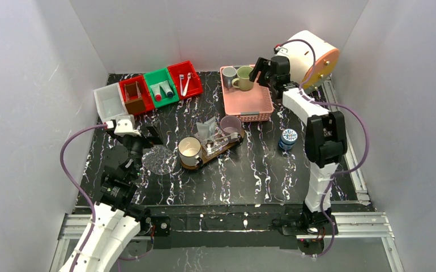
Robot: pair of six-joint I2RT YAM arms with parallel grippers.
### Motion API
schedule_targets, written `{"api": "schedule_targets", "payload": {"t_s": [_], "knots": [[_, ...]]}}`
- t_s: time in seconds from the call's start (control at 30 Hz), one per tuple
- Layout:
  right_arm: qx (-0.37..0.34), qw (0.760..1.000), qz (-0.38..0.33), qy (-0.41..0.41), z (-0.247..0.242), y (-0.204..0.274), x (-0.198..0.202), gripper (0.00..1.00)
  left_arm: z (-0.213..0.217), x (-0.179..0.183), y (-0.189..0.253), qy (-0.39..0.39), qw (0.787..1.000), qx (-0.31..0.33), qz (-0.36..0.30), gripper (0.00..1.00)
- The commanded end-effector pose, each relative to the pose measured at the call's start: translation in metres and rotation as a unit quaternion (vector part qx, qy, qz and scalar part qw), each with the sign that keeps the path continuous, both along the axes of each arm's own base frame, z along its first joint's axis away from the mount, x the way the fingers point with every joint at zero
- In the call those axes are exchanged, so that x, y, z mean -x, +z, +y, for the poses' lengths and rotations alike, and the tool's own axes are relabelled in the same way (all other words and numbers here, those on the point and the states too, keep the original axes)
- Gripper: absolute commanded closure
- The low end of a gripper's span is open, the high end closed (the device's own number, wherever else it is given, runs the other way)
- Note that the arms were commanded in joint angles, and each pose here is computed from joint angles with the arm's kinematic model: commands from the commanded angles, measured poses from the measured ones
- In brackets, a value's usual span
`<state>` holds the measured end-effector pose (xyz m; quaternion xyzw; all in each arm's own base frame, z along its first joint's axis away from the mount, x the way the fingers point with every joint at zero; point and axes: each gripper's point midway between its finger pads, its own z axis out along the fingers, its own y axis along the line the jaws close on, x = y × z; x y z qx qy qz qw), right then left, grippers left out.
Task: Prepare toiletry sets of a toothbrush and toothpaste on the tray
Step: Pick up the cup from the storage box.
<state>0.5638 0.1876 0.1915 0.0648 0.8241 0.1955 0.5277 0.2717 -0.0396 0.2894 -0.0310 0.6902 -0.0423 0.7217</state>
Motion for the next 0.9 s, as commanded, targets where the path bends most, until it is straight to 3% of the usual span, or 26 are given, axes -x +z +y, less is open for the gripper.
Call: {"api": "schedule_targets", "payload": {"t_s": [0.0,0.27,0.47,0.67,0.87], "knots": [[-0.057,0.997,-0.035,-0.03,0.005,0.024,-0.034,0.24,-0.001,-0.001,0.008,-0.003,1.0,0.005,-0.006,0.02],[-0.072,0.995,-0.03,-0.069,0.005,-0.008,-0.073,0.37,-0.005,-0.003,0.005,-0.012,1.0,0.003,-0.005,0.02],[-0.076,0.994,-0.025,-0.077,0.009,-0.031,-0.093,0.4,-0.008,-0.005,0.002,-0.021,1.0,0.001,-0.003,0.02],[-0.073,0.994,-0.015,-0.084,0.011,-0.058,-0.102,0.41,-0.01,-0.005,0.001,-0.026,1.0,-0.001,-0.002,0.02],[-0.059,0.994,0.005,-0.09,0.005,-0.079,-0.092,0.51,-0.012,-0.005,0.001,-0.03,1.0,-0.001,-0.003,0.02]]}}
